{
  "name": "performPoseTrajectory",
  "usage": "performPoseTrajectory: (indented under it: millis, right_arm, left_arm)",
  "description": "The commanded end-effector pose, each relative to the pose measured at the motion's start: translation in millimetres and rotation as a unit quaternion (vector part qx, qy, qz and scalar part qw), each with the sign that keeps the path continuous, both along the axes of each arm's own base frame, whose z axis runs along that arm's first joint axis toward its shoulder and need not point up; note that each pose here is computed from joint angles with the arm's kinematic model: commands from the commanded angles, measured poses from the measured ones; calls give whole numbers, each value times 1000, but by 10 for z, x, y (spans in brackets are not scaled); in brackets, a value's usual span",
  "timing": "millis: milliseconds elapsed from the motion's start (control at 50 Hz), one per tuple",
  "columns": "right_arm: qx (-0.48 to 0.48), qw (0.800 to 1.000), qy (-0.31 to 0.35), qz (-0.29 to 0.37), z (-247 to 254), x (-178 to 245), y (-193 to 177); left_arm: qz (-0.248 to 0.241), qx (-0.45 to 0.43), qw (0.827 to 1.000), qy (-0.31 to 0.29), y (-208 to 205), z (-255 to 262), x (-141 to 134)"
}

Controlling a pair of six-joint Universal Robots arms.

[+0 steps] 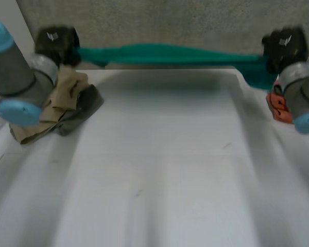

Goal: Fold the laundry.

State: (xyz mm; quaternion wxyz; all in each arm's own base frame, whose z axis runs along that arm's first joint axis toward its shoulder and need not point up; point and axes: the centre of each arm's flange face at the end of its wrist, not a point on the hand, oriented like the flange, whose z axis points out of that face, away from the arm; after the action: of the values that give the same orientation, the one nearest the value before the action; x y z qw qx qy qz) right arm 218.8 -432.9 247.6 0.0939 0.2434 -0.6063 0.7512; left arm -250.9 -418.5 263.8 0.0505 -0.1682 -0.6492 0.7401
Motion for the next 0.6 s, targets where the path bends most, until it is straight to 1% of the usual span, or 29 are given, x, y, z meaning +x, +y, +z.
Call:
performPoseTrajectory:
  millis: [20, 40, 100, 120, 180, 200, 240, 260, 280, 320, 340, 380, 400, 440, 460, 480, 500, 520, 560, 580, 600]
  right_arm:
    - [141, 989, 47, -14, -670, -184, 229]
    - [172, 983, 63, -15, -763, -223, 321]
    - [215, 972, 96, -23, -823, -322, 474]
    - [241, 962, 123, -30, -807, -420, 587]
    - [283, 942, 173, -39, -742, -579, 812]
    - [315, 925, 210, -36, -713, -684, 984]
    - [348, 904, 247, -27, -710, -777, 1166]
    - [361, 893, 266, -21, -711, -818, 1240]
    - [376, 876, 303, -5, -716, -871, 1364]
    - [366, 868, 336, 6, -698, -908, 1400]
    - [348, 865, 361, 12, -704, -909, 1387]
    - [325, 873, 365, 8, -688, -893, 1331]
    - [295, 887, 354, -6, -647, -867, 1235]
    - [272, 899, 342, -16, -609, -844, 1148]
    - [259, 906, 334, -18, -584, -821, 1099]
    - [236, 919, 315, -23, -547, -772, 1007]
    - [228, 924, 305, -22, -552, -742, 969]
    - [211, 935, 285, -20, -547, -675, 886]
    - [194, 944, 265, -16, -554, -599, 796]
    - [173, 953, 248, -15, -560, -530, 691]
    - [165, 957, 240, -16, -582, -500, 638]
  left_arm:
    - [-8, 102, 992, -75, 263, -615, 79]
    - [-16, 125, 988, -90, 381, -652, 108]
    - [-30, 158, 980, -116, 583, -671, 166]
    - [-38, 178, 974, -138, 730, -652, 208]
    - [-48, 220, 957, -181, 982, -660, 293]
    - [-57, 250, 943, -215, 1166, -667, 352]
    - [-67, 277, 926, -247, 1341, -677, 424]
    - [-75, 303, 910, -272, 1481, -688, 508]
    - [-79, 314, 902, -284, 1540, -703, 550]
    - [-90, 328, 891, -301, 1642, -715, 606]
    - [-102, 337, 882, -313, 1714, -752, 635]
    - [-111, 343, 875, -321, 1756, -799, 649]
    - [-113, 334, 878, -323, 1708, -790, 640]
    - [-107, 318, 887, -318, 1615, -762, 617]
    - [-98, 314, 894, -304, 1520, -766, 595]
    - [-91, 315, 898, -292, 1469, -763, 582]
    - [-85, 313, 903, -281, 1427, -756, 558]
    - [-76, 310, 911, -259, 1336, -736, 515]
    - [-65, 306, 921, -234, 1233, -713, 465]
    - [-54, 296, 930, -212, 1116, -697, 417]
    - [-48, 290, 934, -201, 1048, -692, 394]
